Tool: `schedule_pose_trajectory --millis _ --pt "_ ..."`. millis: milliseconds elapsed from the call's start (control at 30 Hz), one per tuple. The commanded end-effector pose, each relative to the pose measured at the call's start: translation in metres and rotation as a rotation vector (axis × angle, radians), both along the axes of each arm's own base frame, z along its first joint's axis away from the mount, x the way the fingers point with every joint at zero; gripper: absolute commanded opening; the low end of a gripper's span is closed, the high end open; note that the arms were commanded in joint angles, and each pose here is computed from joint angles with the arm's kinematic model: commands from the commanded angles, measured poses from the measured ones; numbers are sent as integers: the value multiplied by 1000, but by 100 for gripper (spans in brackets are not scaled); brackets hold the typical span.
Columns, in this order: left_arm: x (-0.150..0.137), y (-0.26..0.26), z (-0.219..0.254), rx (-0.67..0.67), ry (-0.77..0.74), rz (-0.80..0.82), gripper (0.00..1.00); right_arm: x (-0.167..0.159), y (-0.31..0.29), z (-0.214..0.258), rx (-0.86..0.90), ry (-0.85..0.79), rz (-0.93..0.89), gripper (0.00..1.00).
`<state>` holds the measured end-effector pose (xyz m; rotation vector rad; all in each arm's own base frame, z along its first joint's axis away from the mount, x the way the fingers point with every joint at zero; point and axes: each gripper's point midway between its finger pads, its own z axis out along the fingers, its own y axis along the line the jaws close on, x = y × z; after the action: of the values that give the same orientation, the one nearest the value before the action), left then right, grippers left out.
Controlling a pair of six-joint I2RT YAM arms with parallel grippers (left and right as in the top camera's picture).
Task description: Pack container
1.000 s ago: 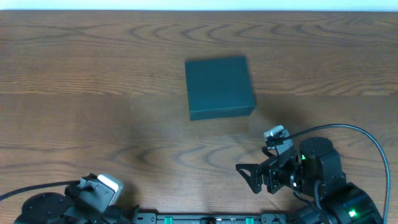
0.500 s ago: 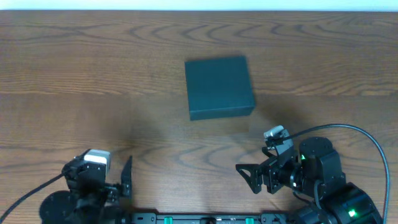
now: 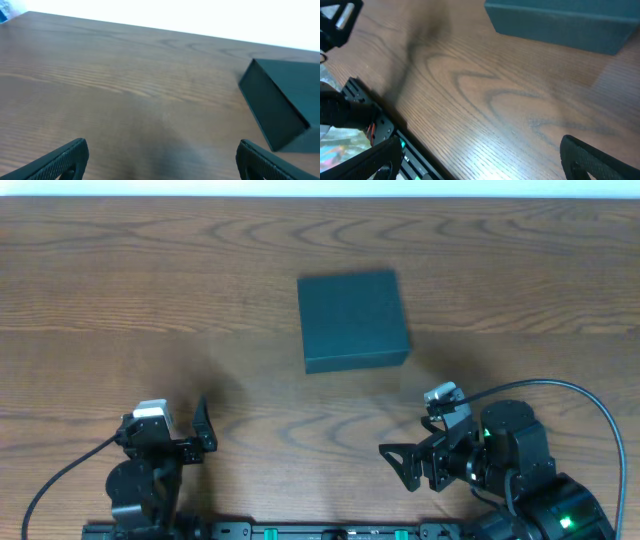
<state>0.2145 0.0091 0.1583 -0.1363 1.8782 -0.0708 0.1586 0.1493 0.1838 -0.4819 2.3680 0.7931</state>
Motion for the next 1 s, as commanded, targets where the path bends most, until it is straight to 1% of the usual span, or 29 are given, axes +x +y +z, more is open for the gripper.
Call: schedule_pose_trajectory --millis 0,367,533,967 --pt "3 10 -9 -39 -9 68 95 -1 0 -1 4 8 -2 99" --pt "14 7 -35 -70 -14 56 95 -1 0 -1 4 8 -2 99" --pt "14 8 -35 -45 -12 55 95 -1 0 -1 4 8 -3 99" --pt "14 8 -35 -45 -11 55 95 -1 0 -1 4 8 -2 99"
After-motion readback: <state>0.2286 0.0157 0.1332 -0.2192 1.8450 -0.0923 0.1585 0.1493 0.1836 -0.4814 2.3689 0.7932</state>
